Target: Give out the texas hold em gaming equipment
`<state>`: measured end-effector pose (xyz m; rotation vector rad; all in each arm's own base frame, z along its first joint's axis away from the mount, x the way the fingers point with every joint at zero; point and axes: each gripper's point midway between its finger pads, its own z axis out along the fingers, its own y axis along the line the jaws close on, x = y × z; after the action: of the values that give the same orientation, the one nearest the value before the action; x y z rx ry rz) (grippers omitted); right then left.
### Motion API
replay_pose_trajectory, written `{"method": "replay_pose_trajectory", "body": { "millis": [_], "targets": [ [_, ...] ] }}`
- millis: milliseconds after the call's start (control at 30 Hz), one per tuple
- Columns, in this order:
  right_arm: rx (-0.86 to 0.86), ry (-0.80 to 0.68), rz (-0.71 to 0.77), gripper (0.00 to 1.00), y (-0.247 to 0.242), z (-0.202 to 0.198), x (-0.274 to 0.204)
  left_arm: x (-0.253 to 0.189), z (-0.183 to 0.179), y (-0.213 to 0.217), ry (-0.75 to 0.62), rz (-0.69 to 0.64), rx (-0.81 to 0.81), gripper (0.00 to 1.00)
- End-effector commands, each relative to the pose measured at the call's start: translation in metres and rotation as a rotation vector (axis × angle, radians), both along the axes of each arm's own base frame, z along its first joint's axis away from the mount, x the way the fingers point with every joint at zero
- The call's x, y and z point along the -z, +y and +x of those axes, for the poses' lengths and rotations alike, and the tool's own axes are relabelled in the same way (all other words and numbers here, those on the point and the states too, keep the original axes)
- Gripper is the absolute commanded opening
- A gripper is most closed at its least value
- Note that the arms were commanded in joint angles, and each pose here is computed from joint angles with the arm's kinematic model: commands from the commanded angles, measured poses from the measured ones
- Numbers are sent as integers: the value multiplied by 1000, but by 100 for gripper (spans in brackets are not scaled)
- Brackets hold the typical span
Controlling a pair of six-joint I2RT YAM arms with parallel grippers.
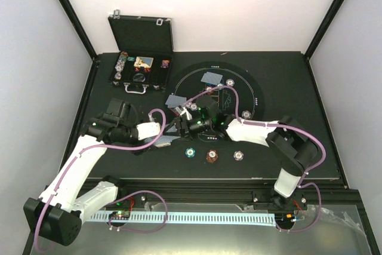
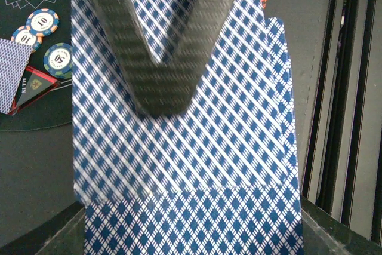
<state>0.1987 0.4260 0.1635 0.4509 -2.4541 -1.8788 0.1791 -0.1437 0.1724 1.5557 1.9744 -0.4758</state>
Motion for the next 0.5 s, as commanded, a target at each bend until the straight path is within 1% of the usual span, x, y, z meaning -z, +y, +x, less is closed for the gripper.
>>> {"method": "replay_pose_trajectory", "body": {
  "millis": [0,33,100,167,233,267,333,467],
  "targets": [
    [71,5,-84,68,-20,11,18,-24,3,-10,-50,-61,33,2],
    [76,1,-81,66,-21,11,15,-24,3,-10,-51,-62,33,1],
    [85,-14,-71,56,-22,12,8,-23,3,-10,-49,-62,30,2],
    [89,-24,-61,44,-23,12,1,-21,2,-10,-46,-62,30,2],
    [95,-34,-52,28,-25,12,-7,-21,2,-10,-47,-61,31,2],
    [98,-38,-51,23,-26,12,-9,-20,2,-9,-47,-60,30,2],
    [103,-49,-50,15,-28,12,-13,-18,2,-8,-44,-53,26,2],
    [120,-51,-71,8,-40,14,-10,-15,3,-6,-40,-39,18,2]
  ]
}}
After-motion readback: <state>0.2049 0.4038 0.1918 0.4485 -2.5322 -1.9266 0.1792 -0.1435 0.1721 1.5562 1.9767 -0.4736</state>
